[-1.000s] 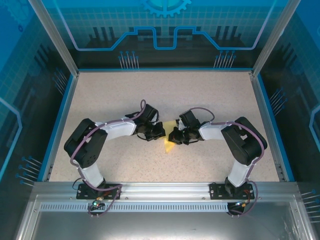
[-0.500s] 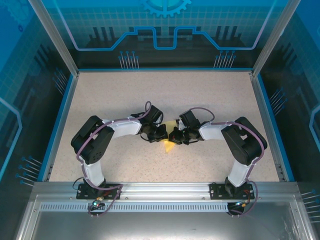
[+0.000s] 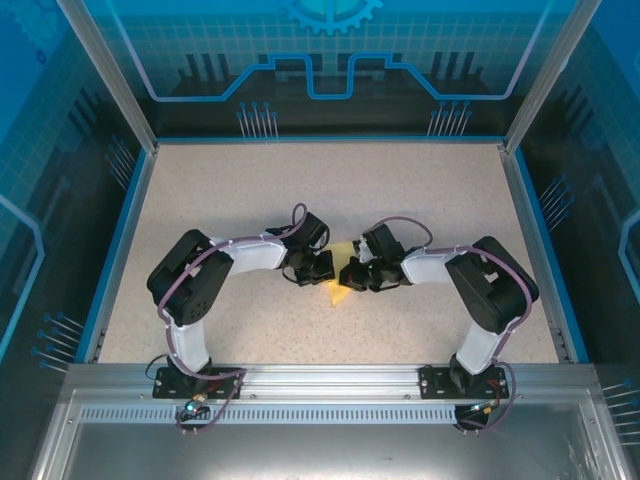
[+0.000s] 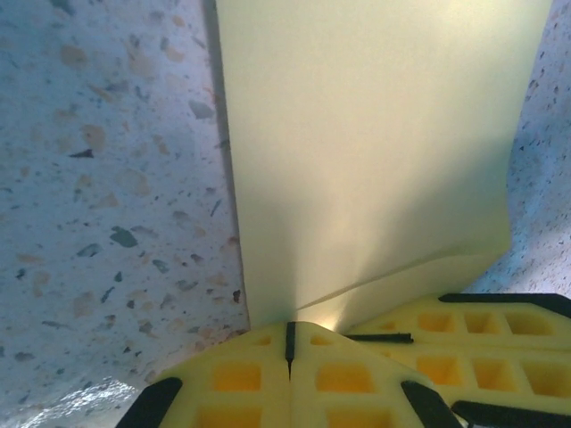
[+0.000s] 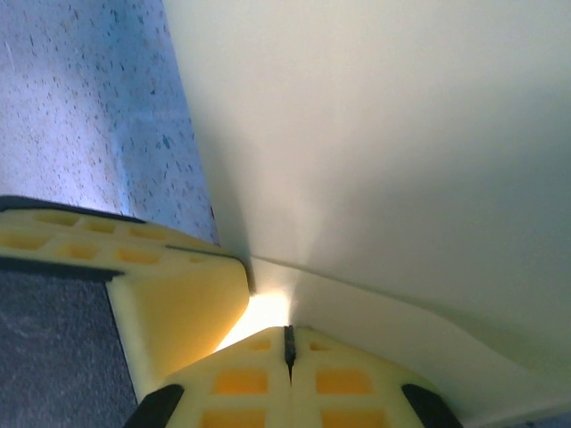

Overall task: Fold a paper plane with a square sheet of paper (pick it up from the middle)
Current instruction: Third fold the triangle at the center of the table.

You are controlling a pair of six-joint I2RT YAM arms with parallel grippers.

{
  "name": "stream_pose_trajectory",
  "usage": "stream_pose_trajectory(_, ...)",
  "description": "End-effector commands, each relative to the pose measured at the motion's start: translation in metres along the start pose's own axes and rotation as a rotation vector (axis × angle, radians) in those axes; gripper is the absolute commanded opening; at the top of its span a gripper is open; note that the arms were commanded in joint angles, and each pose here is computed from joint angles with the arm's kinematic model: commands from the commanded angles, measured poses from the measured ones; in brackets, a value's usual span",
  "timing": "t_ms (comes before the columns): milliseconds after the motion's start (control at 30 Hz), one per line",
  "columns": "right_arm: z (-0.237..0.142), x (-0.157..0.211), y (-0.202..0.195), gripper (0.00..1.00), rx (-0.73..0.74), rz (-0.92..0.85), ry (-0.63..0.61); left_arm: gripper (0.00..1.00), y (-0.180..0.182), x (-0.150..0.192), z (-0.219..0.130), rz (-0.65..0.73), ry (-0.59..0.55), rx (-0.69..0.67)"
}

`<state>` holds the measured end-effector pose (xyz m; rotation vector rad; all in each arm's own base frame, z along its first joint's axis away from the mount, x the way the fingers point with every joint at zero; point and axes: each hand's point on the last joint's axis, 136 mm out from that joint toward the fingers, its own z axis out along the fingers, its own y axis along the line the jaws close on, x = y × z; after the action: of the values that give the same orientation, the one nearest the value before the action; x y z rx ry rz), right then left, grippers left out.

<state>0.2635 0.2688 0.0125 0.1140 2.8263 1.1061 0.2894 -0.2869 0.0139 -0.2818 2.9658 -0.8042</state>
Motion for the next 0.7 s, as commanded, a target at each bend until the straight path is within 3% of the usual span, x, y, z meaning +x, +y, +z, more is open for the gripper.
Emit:
stream_pose_trajectory(0, -0.009, 0.01, -0.009, 0.04, 0.011, -0.028, 0.02, 0.0, 0.037, 0.009, 0.006, -0.015, 0.019, -0.166)
stream_pose_trajectory(367, -0.028, 0.002, -0.062, 0.03, 0.138, 0.074, -0.053, 0.0, 0.065, 0.015, 0.005, -0.031, 0.028, -0.304)
stream_pose_trajectory(533, -0.057, -0.018, -0.03, 0.03, 0.095, 0.011, -0.179, 0.0, 0.063, 0.015, 0.006, -0.02, 0.03, -0.303)
stream_pose_trajectory(667, -0.053, -0.016, -0.003, 0.03, 0.057, -0.079, -0.14, 0.0, 0.059, 0.015, 0.009, -0.012, 0.033, -0.301)
